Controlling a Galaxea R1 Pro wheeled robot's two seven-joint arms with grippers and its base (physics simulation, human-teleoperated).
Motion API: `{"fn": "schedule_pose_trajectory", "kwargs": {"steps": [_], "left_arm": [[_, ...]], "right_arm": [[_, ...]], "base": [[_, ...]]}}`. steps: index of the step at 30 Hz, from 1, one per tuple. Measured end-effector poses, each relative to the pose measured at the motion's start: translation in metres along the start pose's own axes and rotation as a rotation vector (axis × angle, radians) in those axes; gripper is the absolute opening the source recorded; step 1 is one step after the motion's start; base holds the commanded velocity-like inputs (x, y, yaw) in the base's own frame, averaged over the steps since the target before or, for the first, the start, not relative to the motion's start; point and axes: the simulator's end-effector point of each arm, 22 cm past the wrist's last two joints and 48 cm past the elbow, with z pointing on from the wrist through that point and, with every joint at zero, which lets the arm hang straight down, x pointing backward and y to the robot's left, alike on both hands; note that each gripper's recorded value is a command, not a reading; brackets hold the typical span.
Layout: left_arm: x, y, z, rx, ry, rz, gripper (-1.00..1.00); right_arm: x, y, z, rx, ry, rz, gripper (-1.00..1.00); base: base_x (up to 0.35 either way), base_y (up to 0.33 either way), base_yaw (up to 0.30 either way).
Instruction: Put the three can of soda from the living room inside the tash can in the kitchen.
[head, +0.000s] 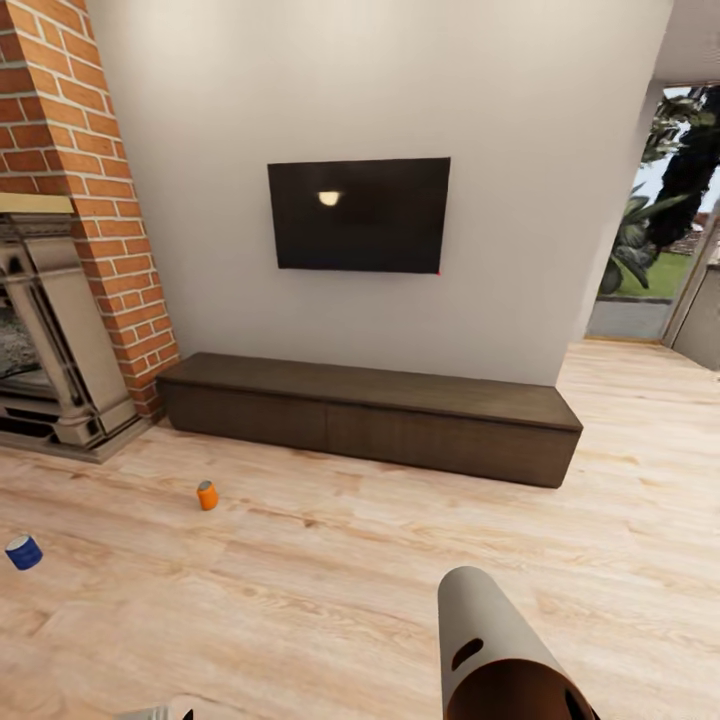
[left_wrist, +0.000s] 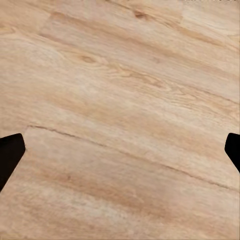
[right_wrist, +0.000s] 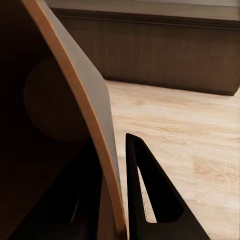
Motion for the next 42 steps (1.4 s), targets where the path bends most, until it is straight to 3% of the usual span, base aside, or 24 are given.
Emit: {"fn": "schedule_pose_trajectory", "kwargs": {"steps": [29,42], "left_arm": [[-0.001,0.000,0.000,-0.002,-0.006,0.003,1.00],[-0.004,0.000,0.000,-0.001,-0.014,0.004,1.00]], "right_arm": [[0.010,0.009,0.002,-0.016,0.045,0.017,-1.00],[0.009,0.012,0.002,-0.015,0.041,0.024,-1.00]], "base": [[0.111,0.316,-0.009],[0.173,0.301,-0.204]]}}
